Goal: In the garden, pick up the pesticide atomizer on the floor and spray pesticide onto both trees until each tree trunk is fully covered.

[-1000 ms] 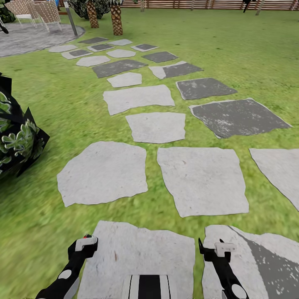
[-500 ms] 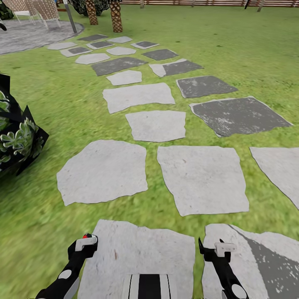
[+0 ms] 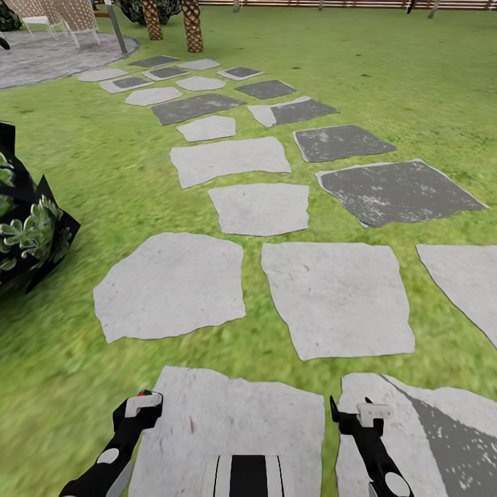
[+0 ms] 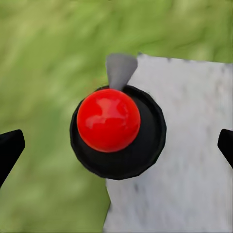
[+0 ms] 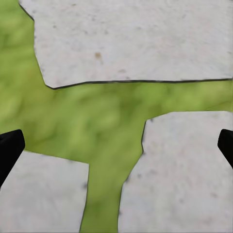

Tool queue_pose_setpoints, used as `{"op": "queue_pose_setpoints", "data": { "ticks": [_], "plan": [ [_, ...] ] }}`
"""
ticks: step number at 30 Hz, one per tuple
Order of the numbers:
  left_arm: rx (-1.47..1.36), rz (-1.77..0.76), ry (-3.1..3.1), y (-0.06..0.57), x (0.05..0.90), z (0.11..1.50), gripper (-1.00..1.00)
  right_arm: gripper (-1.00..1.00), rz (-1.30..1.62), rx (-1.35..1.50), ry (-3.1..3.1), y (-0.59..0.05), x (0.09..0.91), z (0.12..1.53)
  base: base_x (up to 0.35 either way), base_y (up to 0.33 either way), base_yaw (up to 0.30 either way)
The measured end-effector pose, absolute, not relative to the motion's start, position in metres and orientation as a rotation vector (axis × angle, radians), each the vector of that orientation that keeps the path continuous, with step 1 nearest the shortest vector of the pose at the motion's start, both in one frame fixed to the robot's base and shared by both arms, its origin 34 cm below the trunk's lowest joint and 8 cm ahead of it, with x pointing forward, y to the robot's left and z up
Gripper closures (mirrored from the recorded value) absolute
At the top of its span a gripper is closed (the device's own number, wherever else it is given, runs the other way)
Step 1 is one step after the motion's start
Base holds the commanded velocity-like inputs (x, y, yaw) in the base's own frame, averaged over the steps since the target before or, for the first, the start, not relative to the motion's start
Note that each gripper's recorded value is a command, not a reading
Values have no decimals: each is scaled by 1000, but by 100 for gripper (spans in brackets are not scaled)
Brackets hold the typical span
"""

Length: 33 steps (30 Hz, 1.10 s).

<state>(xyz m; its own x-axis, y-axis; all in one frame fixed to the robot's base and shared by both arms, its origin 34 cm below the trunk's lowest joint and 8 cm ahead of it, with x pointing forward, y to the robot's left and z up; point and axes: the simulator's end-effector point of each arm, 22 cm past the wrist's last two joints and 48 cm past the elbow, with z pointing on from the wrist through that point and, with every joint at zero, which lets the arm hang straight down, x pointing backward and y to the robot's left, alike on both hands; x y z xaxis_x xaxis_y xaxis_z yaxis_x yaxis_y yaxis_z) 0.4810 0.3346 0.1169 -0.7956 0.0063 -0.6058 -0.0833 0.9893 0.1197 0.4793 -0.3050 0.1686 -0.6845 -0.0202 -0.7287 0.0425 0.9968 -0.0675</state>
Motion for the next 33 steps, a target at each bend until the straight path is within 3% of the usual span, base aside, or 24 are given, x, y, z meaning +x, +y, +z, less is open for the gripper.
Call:
{"op": "queue_pose_setpoints", "data": {
  "ticks": [27,28,33],
  "plan": [
    [-53,184,2475,335,484,120,-100,-100,-99,15,2315,-305,482,172,2,0,-11],
    [-53,185,2475,335,484,120,100,-100,-99,15,2315,-305,482,172,0,0,0],
    [-54,184,2474,335,485,120,100,-100,-99,15,2315,-305,482,172,0,0,0]
  ]
}}
